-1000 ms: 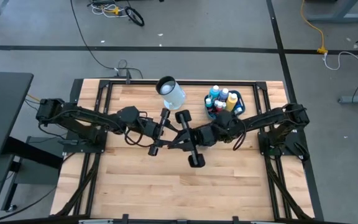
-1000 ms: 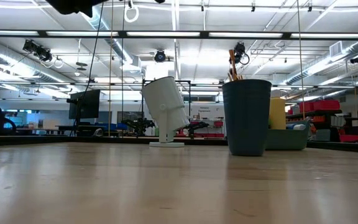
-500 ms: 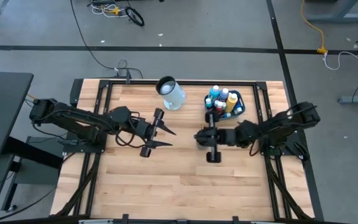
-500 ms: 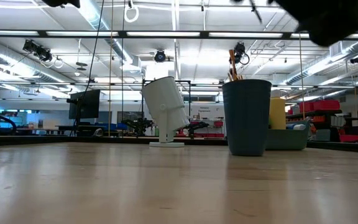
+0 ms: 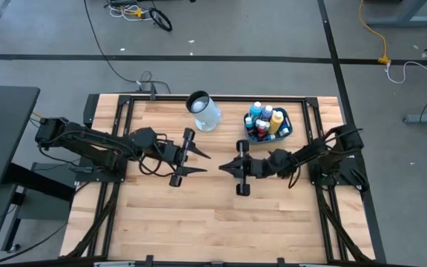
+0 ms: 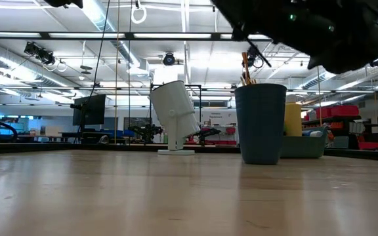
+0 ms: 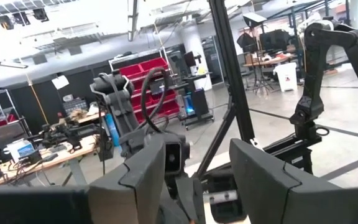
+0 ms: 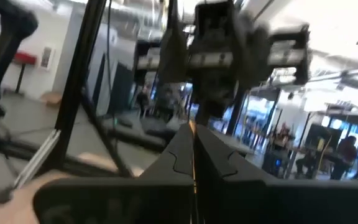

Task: Pick & Place Paint Supplies
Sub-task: Put the gold paintbrush into the blue cup

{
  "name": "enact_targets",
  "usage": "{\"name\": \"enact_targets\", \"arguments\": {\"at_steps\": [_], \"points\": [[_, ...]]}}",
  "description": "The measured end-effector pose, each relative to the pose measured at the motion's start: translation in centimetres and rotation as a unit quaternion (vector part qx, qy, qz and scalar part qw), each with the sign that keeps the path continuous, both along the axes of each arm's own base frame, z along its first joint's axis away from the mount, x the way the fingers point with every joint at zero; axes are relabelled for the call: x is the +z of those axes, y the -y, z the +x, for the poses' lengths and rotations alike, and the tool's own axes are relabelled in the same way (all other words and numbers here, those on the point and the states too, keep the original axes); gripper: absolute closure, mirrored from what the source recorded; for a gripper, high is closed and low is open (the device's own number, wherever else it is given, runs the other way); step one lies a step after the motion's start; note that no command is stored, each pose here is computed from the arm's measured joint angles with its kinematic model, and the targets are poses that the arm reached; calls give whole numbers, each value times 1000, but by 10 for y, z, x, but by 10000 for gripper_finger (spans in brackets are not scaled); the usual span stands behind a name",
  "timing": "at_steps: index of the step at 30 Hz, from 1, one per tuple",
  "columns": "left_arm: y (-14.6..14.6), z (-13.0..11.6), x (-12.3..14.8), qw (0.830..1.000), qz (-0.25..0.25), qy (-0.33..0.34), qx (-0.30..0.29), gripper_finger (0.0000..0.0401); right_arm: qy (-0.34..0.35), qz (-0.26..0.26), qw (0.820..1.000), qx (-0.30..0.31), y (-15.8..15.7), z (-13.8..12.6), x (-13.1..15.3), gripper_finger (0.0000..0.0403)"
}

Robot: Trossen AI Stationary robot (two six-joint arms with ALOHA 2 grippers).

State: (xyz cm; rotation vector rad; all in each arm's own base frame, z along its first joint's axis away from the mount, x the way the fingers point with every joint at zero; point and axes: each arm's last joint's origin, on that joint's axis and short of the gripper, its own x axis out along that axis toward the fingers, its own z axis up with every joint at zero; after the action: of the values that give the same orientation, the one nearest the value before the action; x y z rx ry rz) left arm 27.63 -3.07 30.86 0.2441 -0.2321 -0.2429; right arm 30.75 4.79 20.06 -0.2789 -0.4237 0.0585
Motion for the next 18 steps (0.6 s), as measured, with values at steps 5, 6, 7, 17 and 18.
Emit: {"name": "enact_targets", "arguments": {"at_steps": [5, 6, 7, 17, 18], "points": [[0, 0, -2, 1000, 0, -11, 0, 212, -22, -8, 1000, -15, 1, -1, -12, 403], [0, 0, -3, 1000, 0, -14, 0, 212, -20, -13, 999, -23, 1, -2, -11, 403], [0, 1, -3, 1000, 0, -17, 0, 212, -17, -19, 999, -27, 2, -4, -9, 403], [0, 1, -5, 1000, 3, -25, 0, 212, -4, -50, 999, -18, 17, -11, -3, 403], [0, 1, -5, 1000, 3, -25, 0, 212, 0, -56, 998, -7, 19, -12, 0, 403]]}}
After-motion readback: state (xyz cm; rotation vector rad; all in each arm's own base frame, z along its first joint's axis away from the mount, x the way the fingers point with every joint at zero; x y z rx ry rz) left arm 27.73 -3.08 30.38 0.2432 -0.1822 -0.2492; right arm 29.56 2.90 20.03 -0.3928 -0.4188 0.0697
